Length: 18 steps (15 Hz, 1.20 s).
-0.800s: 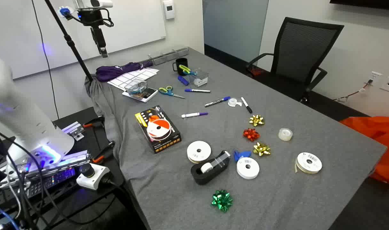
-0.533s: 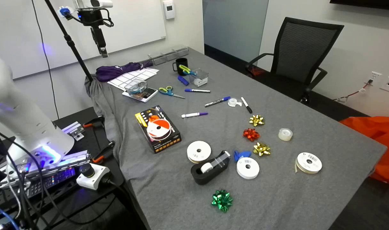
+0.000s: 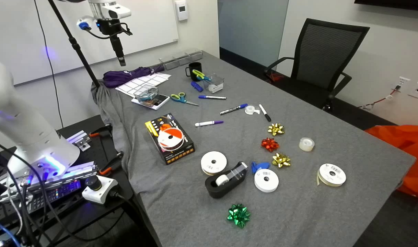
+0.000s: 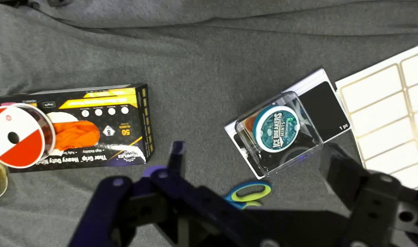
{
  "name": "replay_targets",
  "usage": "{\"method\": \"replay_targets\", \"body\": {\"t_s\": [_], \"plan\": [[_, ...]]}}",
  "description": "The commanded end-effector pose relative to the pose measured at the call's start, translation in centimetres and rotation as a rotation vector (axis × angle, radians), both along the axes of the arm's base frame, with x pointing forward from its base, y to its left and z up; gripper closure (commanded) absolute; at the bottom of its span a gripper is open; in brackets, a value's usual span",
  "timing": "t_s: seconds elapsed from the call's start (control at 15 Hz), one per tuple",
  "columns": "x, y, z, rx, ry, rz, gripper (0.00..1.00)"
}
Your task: Take the plastic box off of the book
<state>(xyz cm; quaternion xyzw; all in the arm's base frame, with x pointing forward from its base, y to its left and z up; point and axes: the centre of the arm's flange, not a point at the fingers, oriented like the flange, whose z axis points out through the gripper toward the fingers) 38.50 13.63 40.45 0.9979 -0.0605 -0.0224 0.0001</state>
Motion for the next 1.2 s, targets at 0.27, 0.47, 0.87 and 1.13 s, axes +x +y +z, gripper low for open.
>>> {"method": "replay_targets", "body": {"t_s": [0.27,0.47,0.87,1.13], "plan": [[3.4,0.1,-7.1,0.187,-0.024,-0.176,0.00],[4.2,-0.1,-9.5,0.252,-0.034,-0.277,0.00],[4.4,-1.0,-14.0,0.210,-0.140,-0.398,0.00],[4.2,-1.3,-15.9,0.122,-0.120,-0.408,0.00]]}}
